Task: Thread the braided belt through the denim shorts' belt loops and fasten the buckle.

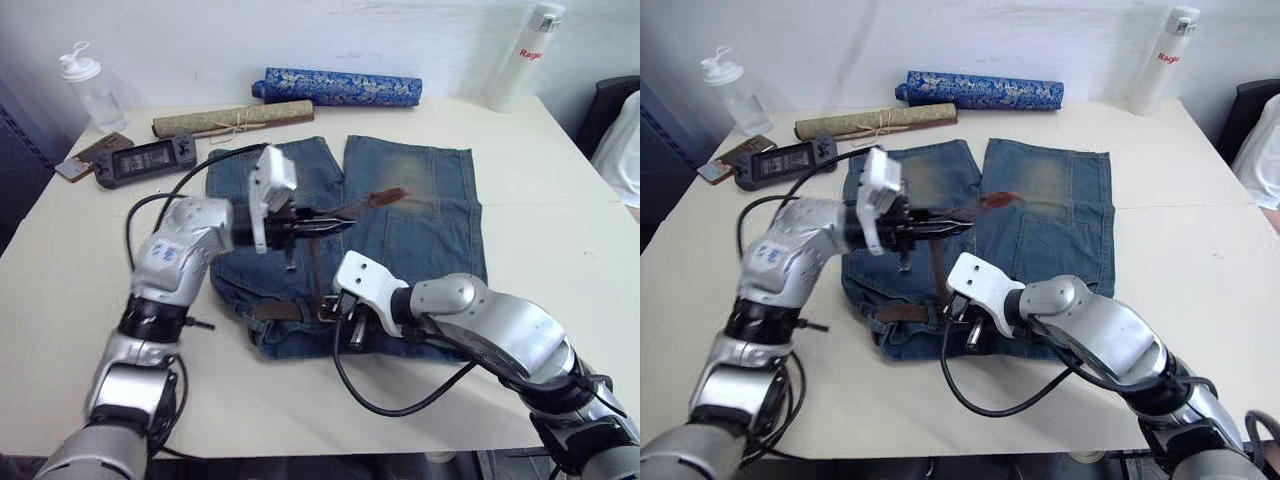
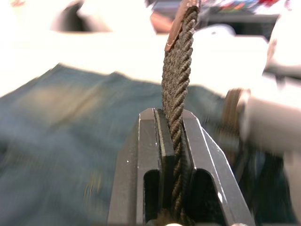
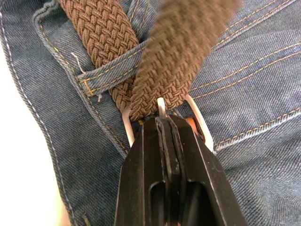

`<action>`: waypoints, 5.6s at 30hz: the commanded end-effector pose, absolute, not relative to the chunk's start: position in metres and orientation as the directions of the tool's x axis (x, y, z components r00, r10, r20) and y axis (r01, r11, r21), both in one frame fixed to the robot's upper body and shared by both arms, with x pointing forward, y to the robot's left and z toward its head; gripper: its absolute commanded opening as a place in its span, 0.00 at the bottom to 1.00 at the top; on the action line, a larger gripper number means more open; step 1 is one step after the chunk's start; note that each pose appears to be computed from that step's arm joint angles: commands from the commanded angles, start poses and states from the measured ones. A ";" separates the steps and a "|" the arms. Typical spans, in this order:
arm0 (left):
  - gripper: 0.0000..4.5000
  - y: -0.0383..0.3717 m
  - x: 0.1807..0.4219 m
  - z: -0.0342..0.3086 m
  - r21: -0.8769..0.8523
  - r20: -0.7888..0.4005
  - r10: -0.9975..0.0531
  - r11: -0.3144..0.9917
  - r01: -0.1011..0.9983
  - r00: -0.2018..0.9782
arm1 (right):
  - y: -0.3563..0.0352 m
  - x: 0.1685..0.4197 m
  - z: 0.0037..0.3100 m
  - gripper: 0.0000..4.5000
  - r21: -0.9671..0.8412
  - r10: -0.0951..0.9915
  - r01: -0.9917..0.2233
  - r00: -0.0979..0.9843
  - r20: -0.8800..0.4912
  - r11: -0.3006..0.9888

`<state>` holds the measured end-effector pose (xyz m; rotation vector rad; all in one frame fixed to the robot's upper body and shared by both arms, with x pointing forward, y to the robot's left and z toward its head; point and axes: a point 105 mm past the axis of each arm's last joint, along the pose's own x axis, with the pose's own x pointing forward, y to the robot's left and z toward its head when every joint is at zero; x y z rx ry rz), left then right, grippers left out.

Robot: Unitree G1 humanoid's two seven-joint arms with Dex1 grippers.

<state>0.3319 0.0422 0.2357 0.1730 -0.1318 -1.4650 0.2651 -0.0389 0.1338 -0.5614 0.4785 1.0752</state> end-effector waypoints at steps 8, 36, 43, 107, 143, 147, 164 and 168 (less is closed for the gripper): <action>0.00 -0.057 0.327 0.253 0.303 -0.058 -0.962 -0.270 0.914 -0.266 | -0.037 0.246 0.086 0.01 -0.037 0.628 -0.962 0.205 -0.751 0.269; 0.00 -0.017 0.373 0.247 0.419 -0.069 -0.998 -0.039 0.907 -0.011 | -0.042 0.254 0.088 0.01 -0.107 0.620 -0.946 0.283 -0.732 0.306; 0.00 0.064 0.362 0.206 0.488 -0.147 -0.963 0.129 0.864 0.227 | -0.051 0.269 0.120 0.01 -0.139 0.663 -0.874 0.448 -0.599 0.465; 0.00 0.119 0.320 0.184 0.593 -0.261 -0.852 0.230 0.772 0.454 | -0.072 0.254 0.139 0.01 -0.587 0.629 -0.610 0.749 -0.208 0.532; 0.00 0.117 0.321 0.183 0.584 -0.258 -0.855 0.232 0.778 0.449 | -0.082 0.247 0.141 0.51 -0.612 0.650 -0.645 0.713 -0.263 0.459; 0.00 0.117 0.321 0.183 0.584 -0.258 -0.855 0.233 0.777 0.451 | -0.078 0.249 0.140 0.51 -0.615 0.654 -0.647 0.708 -0.267 0.450; 0.00 0.119 0.322 0.174 0.577 -0.348 -0.843 0.153 0.802 0.410 | -0.059 0.262 0.151 0.00 -0.698 0.681 -0.622 0.684 -0.263 0.355; 0.00 0.122 0.326 0.176 0.580 -0.364 -0.832 0.150 0.801 0.419 | -0.055 0.267 0.153 0.00 -0.733 0.684 -0.604 0.679 -0.268 0.312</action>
